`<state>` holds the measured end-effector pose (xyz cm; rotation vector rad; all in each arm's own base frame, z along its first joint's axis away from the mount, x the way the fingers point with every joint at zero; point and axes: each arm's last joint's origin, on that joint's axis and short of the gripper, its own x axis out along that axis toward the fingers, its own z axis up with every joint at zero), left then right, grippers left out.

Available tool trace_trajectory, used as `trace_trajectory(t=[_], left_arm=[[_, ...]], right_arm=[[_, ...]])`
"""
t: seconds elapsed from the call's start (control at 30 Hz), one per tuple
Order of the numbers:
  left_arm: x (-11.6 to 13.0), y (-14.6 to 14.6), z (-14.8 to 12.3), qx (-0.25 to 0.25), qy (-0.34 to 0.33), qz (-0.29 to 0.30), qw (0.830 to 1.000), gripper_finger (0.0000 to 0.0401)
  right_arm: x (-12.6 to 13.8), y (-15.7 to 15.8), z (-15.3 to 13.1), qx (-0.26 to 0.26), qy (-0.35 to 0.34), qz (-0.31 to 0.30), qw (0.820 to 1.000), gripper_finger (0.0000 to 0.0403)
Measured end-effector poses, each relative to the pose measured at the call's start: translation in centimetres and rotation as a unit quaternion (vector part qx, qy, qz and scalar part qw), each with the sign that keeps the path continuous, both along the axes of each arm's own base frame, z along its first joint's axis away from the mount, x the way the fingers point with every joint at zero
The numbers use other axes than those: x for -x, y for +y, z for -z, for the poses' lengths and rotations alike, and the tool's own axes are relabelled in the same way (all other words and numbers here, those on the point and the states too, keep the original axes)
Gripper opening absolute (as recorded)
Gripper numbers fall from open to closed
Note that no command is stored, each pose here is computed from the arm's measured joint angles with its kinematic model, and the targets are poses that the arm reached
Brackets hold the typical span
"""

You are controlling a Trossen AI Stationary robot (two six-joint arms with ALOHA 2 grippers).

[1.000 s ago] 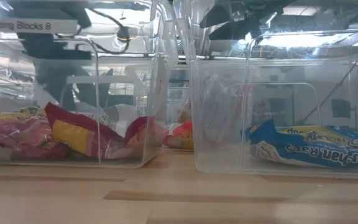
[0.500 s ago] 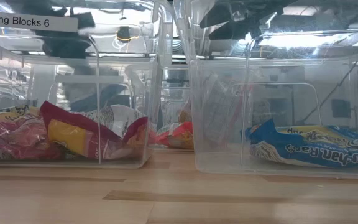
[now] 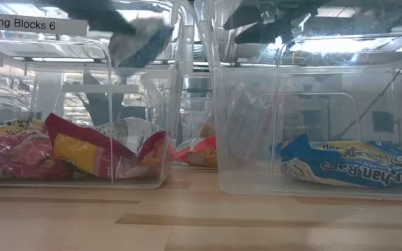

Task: Sort Maruchan noodles
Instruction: Put the blue noodle pack into the bottom right transparent bin

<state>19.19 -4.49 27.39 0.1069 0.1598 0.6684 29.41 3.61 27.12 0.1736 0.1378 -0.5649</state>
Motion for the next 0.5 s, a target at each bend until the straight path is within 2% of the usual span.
trace_trajectory(t=[0.13,0.27,0.37,0.5], left_arm=[[0.0,-0.8,0.0,-0.021,-0.085,0.110,0.990,0.0000],[0.3,-1.2,0.6,-0.033,-0.194,0.226,0.954,0.0000],[0.1,-1.2,0.9,-0.033,-0.250,0.269,0.929,0.0000],[-1.7,-1.5,1.7,-0.029,-0.258,0.302,0.917,0.0000]], right_arm=[[-0.1,0.0,-0.3,0.000,-0.017,0.000,1.000,0.0240],[-0.1,0.0,-0.7,0.013,-0.024,-0.002,1.000,0.0240],[-0.1,0.0,-0.8,0.017,-0.028,-0.003,0.999,0.0240],[-0.2,0.0,-0.9,0.017,-0.036,-0.002,0.999,0.0240]])
